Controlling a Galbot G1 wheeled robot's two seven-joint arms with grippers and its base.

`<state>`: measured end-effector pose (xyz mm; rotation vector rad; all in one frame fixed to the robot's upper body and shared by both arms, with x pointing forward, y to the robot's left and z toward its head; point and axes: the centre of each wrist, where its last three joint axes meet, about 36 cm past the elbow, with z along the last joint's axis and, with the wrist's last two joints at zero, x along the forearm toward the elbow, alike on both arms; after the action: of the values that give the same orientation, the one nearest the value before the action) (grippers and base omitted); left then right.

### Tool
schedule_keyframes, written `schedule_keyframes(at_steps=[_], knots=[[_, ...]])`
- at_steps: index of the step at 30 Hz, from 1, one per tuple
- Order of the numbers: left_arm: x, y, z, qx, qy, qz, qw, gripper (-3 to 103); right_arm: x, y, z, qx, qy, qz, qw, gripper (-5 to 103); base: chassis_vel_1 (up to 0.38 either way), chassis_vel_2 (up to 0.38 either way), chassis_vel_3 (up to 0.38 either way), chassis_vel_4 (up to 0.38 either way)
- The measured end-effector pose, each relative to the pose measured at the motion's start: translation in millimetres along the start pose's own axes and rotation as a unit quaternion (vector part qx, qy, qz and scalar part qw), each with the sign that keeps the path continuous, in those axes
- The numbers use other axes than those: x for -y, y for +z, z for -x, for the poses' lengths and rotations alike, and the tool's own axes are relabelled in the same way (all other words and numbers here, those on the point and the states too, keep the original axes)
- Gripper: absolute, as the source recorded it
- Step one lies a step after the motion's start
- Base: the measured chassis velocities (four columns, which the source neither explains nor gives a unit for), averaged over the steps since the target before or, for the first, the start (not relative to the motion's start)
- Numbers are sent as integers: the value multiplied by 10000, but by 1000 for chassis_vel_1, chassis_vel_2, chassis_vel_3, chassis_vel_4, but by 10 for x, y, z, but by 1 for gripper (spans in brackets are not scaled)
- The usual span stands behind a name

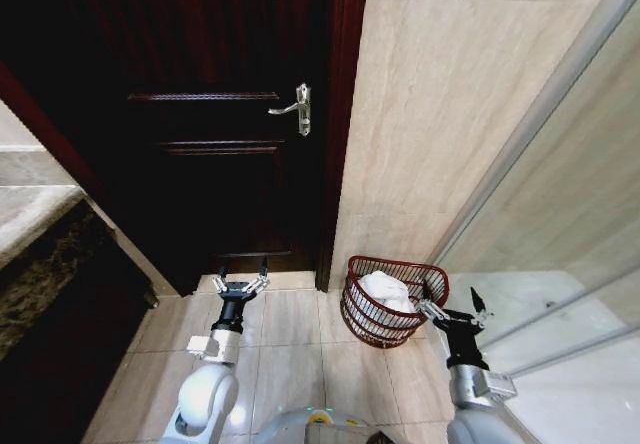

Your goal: Discard the used towel into the hamper.

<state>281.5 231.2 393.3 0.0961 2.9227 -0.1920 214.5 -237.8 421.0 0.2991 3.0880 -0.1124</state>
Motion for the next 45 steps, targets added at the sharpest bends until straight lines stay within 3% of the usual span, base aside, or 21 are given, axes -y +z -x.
schedule_keyframes(at_steps=[27, 45], knots=[[83, 85, -51, 141, 9, -171, 9998, 100, -54, 31, -91, 31, -24, -4, 10000, 100, 0, 0, 0, 0], [66, 71, -92, 268, 133, -98, 9995, 100, -58, -13, -104, 156, 104, 40, 9998, 100, 0, 0, 0, 0]])
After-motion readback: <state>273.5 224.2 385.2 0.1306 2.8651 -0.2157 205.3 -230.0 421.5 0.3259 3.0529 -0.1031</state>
